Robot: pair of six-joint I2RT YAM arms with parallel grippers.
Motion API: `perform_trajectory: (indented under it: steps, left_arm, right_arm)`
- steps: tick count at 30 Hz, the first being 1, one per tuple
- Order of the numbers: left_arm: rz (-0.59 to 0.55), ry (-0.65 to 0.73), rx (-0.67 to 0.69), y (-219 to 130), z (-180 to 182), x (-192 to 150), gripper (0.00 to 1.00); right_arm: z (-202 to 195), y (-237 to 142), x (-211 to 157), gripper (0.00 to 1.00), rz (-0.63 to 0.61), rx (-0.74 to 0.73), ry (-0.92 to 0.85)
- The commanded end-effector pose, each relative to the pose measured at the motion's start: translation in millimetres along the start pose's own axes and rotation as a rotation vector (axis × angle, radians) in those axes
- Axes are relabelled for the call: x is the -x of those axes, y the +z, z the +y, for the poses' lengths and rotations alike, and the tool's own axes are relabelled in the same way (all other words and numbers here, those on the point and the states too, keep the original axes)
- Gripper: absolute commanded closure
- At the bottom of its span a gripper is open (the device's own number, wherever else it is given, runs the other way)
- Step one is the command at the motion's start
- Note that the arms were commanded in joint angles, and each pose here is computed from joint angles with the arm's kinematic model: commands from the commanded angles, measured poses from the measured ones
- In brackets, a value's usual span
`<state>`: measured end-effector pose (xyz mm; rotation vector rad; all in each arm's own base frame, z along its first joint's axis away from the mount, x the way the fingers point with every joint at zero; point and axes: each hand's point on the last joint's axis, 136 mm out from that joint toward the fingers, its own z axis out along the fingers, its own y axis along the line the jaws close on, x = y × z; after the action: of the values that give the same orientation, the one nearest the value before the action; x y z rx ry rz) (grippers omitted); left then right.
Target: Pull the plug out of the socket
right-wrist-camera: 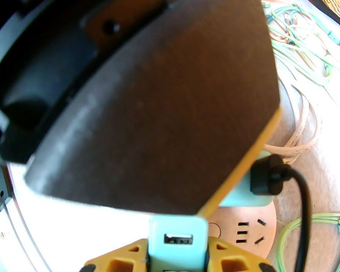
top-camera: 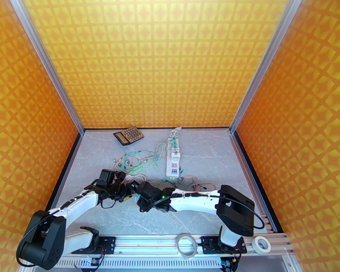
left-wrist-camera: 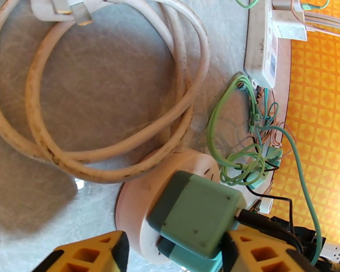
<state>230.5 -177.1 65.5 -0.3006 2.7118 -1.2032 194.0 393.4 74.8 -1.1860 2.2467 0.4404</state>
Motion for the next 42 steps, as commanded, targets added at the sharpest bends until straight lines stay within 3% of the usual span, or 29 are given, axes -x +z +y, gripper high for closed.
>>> perform_trajectory:
  steps: [1, 11, 23, 30, 42]
  left_arm:
    - [0.052, -0.089, 0.205, 6.0, 56.8, -27.1, 0.43]
    - [0.056, -0.107, 0.253, 9.1, 71.6, -39.9, 0.45]
    - [0.083, -0.066, 0.344, 11.6, 85.7, -52.8, 0.46]
    - [0.084, -0.067, 0.347, 15.8, 86.7, -54.6, 0.46]
    - [0.089, -0.066, 0.348, 21.3, 86.3, -51.5, 0.46]
  right_arm:
    - [8.3, -9.6, 16.8, 0.78, -0.050, 0.035, -0.029]
    - [35.6, -13.0, 25.2, 0.79, -0.055, 0.025, -0.148]
    - [-2.2, -22.1, 40.0, 0.82, -0.081, 0.120, 0.077]
    - [-2.4, -21.1, 41.4, 0.82, -0.062, 0.089, 0.013]
    - [52.7, -14.7, 32.3, 0.83, -0.021, 0.074, -0.210]
